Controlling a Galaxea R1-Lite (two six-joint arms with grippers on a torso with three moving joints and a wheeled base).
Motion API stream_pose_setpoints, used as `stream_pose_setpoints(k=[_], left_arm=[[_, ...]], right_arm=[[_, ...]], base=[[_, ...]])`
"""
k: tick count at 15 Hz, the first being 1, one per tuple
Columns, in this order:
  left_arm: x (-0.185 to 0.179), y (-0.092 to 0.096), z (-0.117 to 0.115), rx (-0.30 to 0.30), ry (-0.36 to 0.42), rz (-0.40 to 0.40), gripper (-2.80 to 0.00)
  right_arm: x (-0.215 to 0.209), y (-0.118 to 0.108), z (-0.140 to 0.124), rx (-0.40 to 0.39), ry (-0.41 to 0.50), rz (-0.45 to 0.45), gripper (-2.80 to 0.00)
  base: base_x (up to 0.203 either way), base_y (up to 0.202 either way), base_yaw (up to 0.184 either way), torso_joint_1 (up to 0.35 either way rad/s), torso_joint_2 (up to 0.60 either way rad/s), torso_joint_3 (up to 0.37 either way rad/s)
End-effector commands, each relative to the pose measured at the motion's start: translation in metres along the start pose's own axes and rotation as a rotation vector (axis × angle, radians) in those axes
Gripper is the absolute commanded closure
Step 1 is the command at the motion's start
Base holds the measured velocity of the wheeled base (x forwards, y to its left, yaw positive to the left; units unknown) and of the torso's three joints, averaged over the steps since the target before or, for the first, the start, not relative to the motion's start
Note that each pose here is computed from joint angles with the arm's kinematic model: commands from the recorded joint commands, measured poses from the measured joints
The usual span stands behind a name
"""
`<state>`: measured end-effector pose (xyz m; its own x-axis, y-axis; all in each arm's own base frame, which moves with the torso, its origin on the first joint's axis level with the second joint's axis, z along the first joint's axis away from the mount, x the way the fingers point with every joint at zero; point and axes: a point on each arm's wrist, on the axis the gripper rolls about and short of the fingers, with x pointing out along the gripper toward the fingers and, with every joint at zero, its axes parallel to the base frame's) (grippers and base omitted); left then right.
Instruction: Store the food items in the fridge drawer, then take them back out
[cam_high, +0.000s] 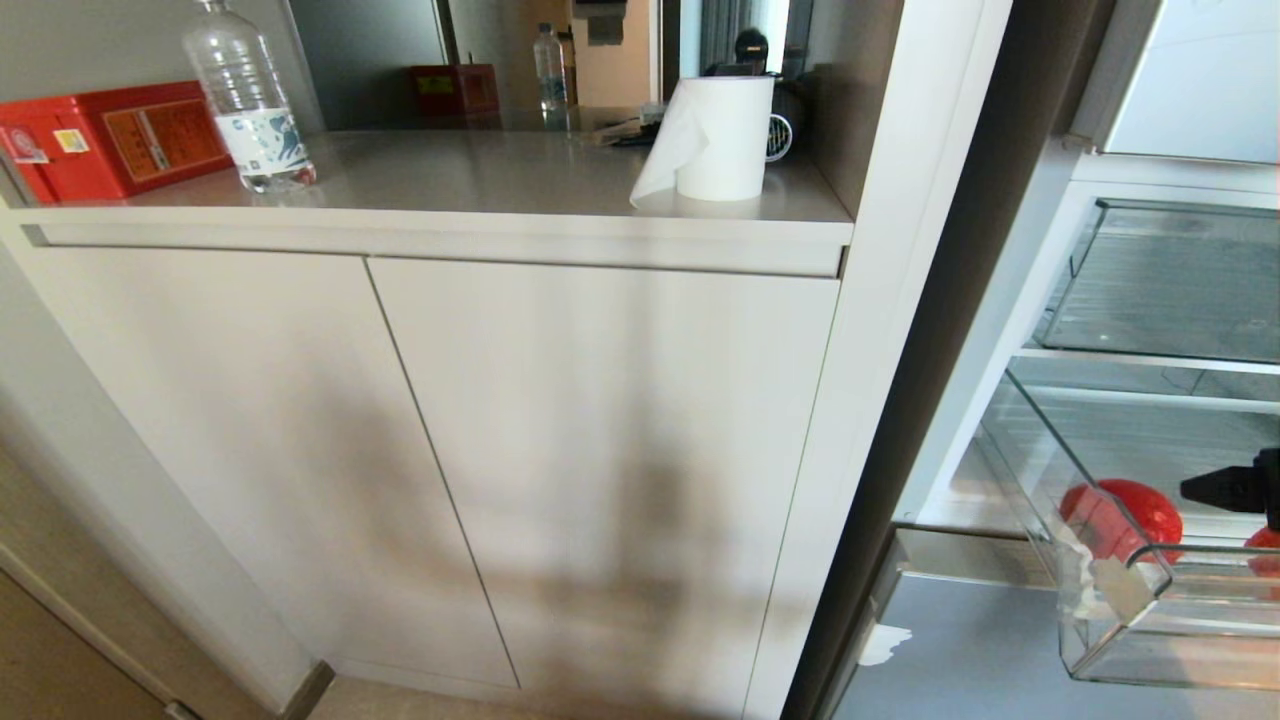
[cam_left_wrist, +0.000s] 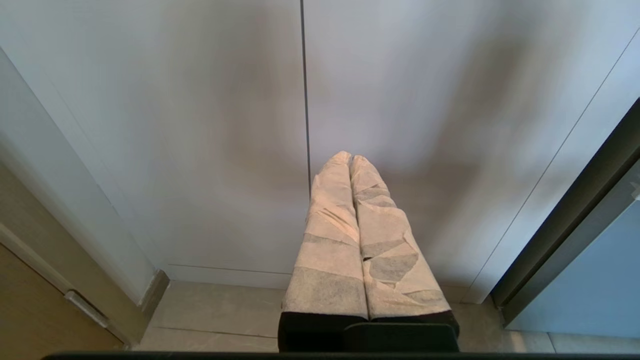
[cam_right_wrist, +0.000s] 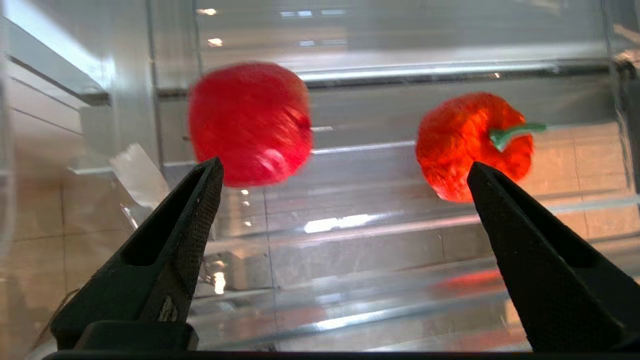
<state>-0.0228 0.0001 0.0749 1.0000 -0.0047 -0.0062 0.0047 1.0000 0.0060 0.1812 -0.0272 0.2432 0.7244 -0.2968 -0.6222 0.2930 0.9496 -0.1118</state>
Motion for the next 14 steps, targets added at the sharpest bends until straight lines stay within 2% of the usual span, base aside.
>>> stream_pose_setpoints(k=[1,8,14], left_arm=[[0.0,0.0,0.0,0.0,0.0,0.0,0.0],[0.0,0.0,0.0,0.0,0.0,-0.001,0.0],[0.0,0.0,0.0,0.0,0.0,0.0,0.0]], right_arm=[[0.014,0.004,0.006,-0.005,0.031,0.017,-2.8],[0.069,0.019,0.01,-0.011,0.175,0.15,-2.8],[0.095,0.022,0.008,-0.005,0.197,0.149,-2.8]], base=[[0.0,0.0,0.0,0.0,0.0,0.0],[0.0,0.0,0.0,0.0,0.0,0.0],[0.0,0.0,0.0,0.0,0.0,0.0]])
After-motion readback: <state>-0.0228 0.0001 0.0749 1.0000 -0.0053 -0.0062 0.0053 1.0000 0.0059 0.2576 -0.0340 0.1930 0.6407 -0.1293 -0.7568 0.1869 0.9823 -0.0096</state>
